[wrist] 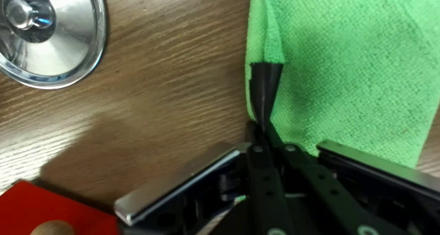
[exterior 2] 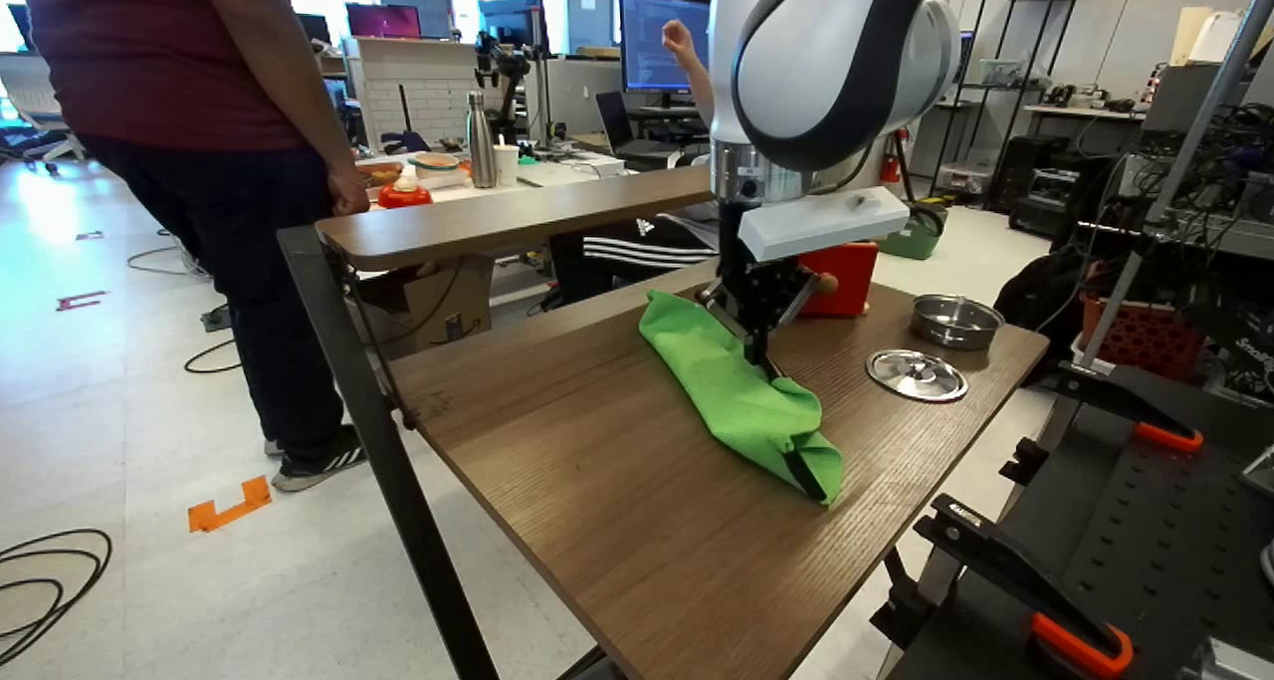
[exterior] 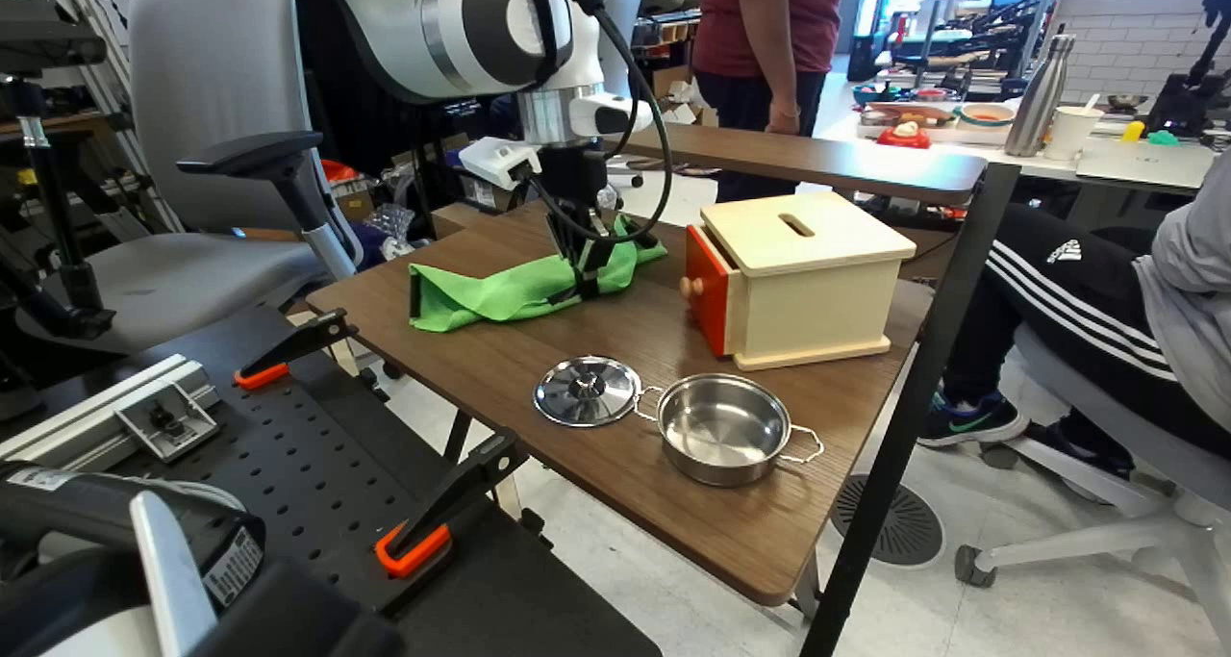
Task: Unfold the green cloth
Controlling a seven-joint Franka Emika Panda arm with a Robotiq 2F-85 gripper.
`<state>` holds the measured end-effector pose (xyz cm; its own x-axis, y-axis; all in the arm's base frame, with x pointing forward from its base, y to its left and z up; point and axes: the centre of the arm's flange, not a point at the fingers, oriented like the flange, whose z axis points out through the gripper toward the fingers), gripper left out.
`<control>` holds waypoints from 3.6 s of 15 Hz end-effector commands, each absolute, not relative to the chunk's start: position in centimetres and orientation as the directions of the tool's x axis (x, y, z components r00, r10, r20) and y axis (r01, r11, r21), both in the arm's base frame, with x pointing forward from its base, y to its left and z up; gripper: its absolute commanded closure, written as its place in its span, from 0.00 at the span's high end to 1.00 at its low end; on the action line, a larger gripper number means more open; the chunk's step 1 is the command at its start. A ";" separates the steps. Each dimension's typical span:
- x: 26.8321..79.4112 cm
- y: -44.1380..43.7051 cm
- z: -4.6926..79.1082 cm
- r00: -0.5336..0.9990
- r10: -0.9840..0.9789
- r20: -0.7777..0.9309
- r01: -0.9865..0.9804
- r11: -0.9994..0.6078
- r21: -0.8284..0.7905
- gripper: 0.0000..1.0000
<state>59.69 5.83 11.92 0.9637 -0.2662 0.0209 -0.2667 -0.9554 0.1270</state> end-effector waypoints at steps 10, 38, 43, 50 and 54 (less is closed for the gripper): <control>55.8 14.5 19.8 0.960 -0.158 0.232 -0.200 -0.965 0.170 0.01; 62.2 22.8 13.2 0.951 -0.022 0.309 0.007 -0.995 -0.095 0.01; 63.1 23.4 12.9 0.951 -0.034 0.308 0.002 -0.993 -0.116 0.01; 64.5 22.2 11.3 0.958 -0.082 0.275 -0.047 -0.990 -0.130 0.57; 64.2 21.8 11.3 0.956 -0.083 0.282 -0.049 -0.991 -0.125 0.87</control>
<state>63.50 21.74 11.31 0.9539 -0.0837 0.2882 -0.0511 -0.9916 -0.1188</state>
